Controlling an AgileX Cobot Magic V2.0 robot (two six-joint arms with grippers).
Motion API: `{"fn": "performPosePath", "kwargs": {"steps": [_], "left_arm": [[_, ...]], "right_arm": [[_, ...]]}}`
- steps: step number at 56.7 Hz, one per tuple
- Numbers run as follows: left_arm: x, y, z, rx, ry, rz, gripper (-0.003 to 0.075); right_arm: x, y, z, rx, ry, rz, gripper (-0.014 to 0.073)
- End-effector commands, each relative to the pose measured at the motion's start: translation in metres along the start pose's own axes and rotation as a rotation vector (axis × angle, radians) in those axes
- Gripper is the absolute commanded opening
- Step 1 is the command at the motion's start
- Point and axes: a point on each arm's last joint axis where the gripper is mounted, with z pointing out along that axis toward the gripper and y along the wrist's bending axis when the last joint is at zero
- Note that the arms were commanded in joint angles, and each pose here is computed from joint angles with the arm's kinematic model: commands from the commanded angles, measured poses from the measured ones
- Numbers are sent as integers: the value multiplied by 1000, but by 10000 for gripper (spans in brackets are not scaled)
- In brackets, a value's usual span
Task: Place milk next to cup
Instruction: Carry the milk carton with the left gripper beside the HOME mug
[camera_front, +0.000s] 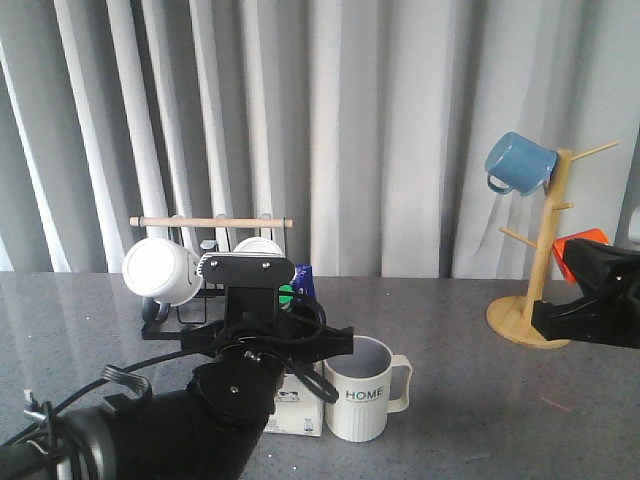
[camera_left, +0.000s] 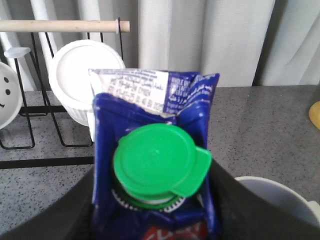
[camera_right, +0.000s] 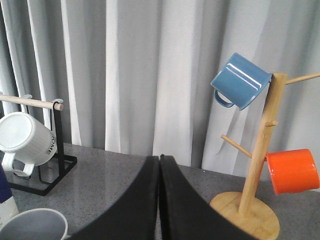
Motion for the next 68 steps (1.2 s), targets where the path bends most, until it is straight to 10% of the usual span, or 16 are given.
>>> {"fn": "performPosePath", "kwargs": {"steps": [1, 29, 68], "left_arm": [[-33, 0, -14, 10, -102, -24, 171], [-33, 3, -14, -25, -102, -46, 501], [-51, 8, -26, -36, -154, -63, 514]], "right_arm": [[-22, -2, -6, 10, -124, -5, -8], [-22, -2, -6, 10, -124, -5, -8], [-22, -2, -6, 10, -124, -5, -8]]}}
